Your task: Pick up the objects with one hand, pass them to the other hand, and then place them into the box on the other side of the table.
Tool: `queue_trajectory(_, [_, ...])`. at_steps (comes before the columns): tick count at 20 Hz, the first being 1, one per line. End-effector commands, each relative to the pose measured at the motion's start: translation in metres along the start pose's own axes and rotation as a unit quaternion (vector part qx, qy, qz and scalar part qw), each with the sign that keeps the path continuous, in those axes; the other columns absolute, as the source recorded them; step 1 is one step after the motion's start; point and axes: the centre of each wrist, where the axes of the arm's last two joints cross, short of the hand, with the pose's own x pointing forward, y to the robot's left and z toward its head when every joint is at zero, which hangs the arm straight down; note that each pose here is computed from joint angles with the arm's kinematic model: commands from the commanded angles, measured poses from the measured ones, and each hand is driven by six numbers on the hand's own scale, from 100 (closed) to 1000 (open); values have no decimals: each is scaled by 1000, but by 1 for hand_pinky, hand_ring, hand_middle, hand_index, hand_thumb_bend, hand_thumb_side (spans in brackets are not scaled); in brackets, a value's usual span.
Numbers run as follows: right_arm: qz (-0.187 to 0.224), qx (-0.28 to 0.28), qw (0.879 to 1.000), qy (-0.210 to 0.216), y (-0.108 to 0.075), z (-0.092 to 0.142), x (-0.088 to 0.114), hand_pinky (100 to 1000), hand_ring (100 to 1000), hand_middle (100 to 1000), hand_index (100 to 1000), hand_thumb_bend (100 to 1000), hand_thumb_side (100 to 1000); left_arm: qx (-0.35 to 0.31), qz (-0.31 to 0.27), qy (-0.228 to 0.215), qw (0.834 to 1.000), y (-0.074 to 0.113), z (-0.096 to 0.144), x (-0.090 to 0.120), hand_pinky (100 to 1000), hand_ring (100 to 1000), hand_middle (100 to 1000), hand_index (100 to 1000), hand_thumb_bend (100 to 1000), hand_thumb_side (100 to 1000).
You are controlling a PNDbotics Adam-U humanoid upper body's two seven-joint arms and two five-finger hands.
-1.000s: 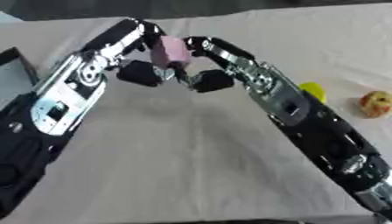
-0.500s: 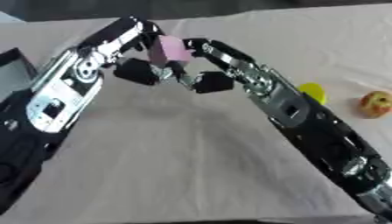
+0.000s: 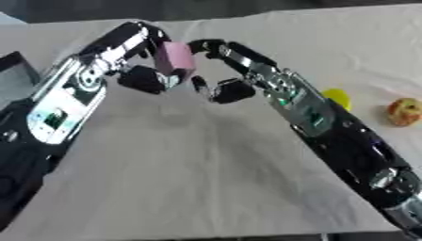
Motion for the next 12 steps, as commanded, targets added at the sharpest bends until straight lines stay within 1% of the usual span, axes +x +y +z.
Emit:
queue_trajectory(1, [16, -9, 1000, -11, -11, 1, 6, 969, 993, 849, 907, 100, 100, 20, -12, 7, 1000, 15, 3, -7, 722, 663, 511, 421, 137, 100])
queue_trajectory(3, [18, -11, 1000, -6, -12, 2, 4, 967, 992, 849, 904, 100, 100, 25, -18, 12, 999, 20, 6, -13, 720, 659, 505, 421, 152, 100])
queue_trajectory(6, [22, -13, 1000, 2, -12, 4, 1, 965, 992, 848, 903, 100, 100, 29, -31, 22, 999, 35, 13, -23, 719, 658, 503, 422, 165, 100])
queue_trajectory(8, [25, -12, 1000, 4, -13, 6, 1, 964, 991, 848, 902, 100, 100, 36, -35, 28, 998, 48, 20, -30, 721, 659, 504, 424, 163, 100])
queue_trajectory(10, [26, -13, 1000, 6, -13, 7, 0, 961, 988, 847, 900, 100, 126, 46, -36, 35, 998, 65, 30, -36, 723, 660, 505, 426, 162, 100])
queue_trajectory(12, [26, -16, 999, 10, -15, 9, 0, 959, 986, 846, 897, 100, 121, 56, -36, 49, 997, 82, 41, -46, 724, 661, 506, 429, 155, 100])
